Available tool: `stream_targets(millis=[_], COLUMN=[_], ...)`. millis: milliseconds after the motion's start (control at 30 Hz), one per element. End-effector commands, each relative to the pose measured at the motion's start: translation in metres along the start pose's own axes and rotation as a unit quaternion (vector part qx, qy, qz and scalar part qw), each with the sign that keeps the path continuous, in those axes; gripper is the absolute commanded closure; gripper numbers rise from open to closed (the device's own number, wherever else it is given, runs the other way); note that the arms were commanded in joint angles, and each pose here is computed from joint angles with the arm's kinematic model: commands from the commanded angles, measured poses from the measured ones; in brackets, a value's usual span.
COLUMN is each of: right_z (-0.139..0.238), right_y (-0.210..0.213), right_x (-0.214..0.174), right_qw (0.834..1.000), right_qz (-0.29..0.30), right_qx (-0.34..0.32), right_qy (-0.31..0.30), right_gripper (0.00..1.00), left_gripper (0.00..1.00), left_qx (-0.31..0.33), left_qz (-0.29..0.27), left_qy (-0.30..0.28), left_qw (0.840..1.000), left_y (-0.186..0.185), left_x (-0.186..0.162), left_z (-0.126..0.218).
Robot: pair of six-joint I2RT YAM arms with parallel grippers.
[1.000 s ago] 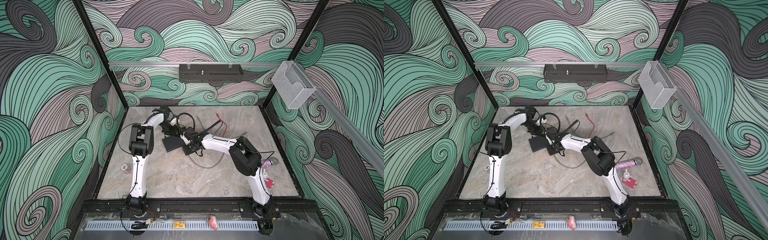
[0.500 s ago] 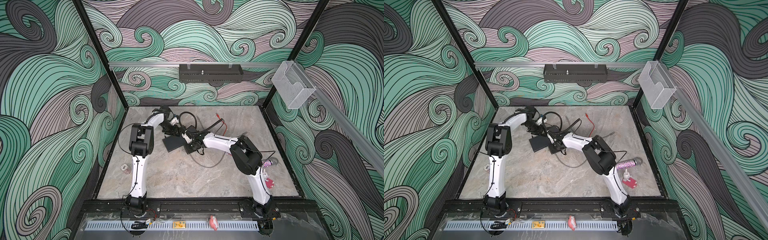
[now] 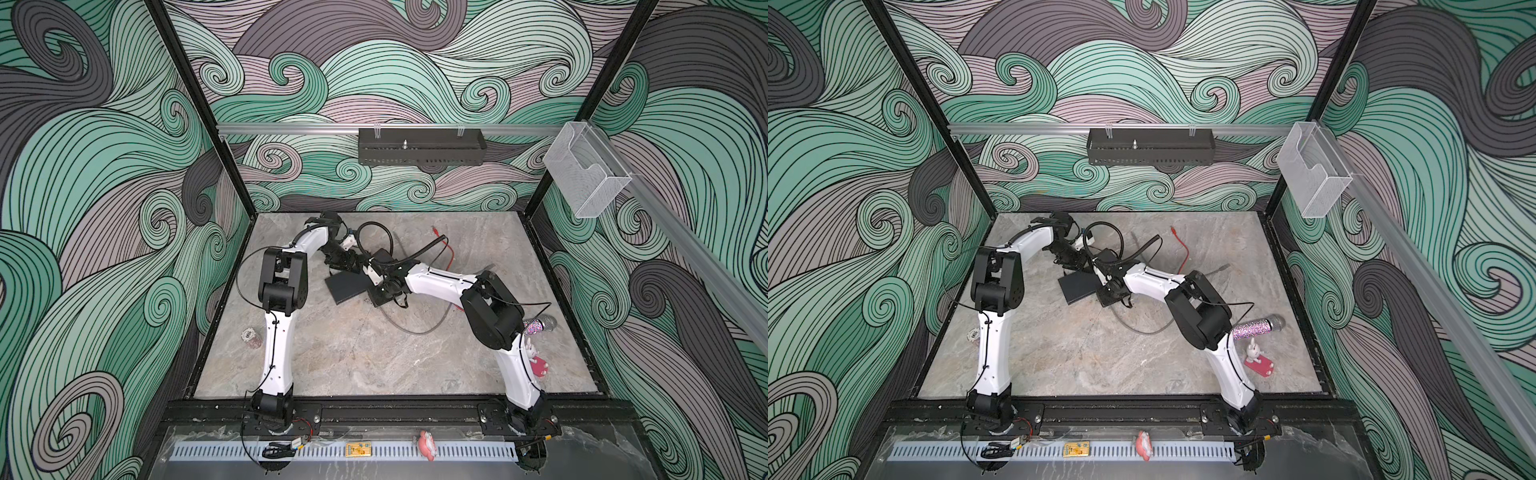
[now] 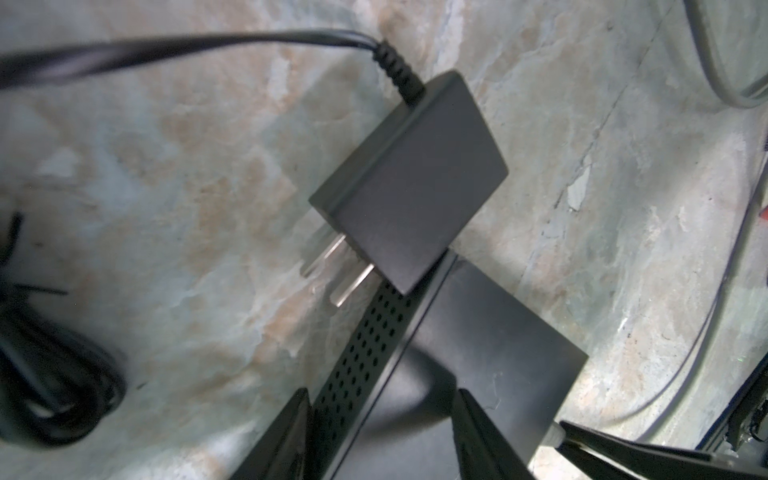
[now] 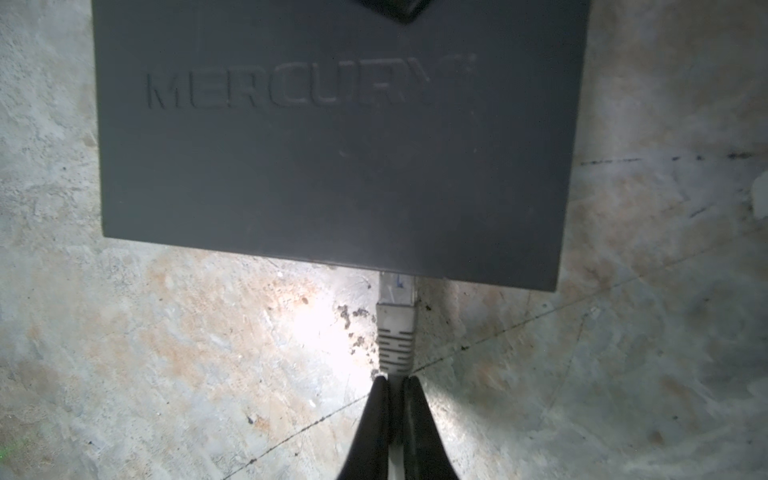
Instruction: Insert the plug into the switch port
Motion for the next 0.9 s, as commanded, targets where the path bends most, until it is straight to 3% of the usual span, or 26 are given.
stream_targets(millis=[0, 600, 867], right_z=[0.011, 0.004, 0.018], right_y=[0.001, 0.005, 0.001], right_x=[0.026, 0.034, 0.038], right_qw=[0.998, 0.998, 0.997], right_qz=[0.011, 0.018, 0.029], right_qx=[-0.004, 0.004, -0.011], right_qy=[-0.059, -0.059, -0.071], right_gripper=[0.91, 0.91, 0.91], left_gripper=[0.47, 0.48, 0.48], left_qx=[-0.024, -0.027, -0.027], left_qz=[-0.002, -0.008, -0.009], left_qy=[0.048, 0.049, 0.052], left_qw=[0.999, 0.998, 0.998], left_y=[-0.013, -0.019, -0.019], left_x=[-0.01, -0.006, -0.006], left_z=[-0.02, -0.02, -0.021])
Point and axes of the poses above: each gripper's point midway between its finger pads, its own z axis back along the fingers, its own y axis along the line the jaws close on, x = y × z, the point moved 9 cm from there along z, back along the fingers, and after that the axes turned 5 degrees about -z, right-handed, at the moved point
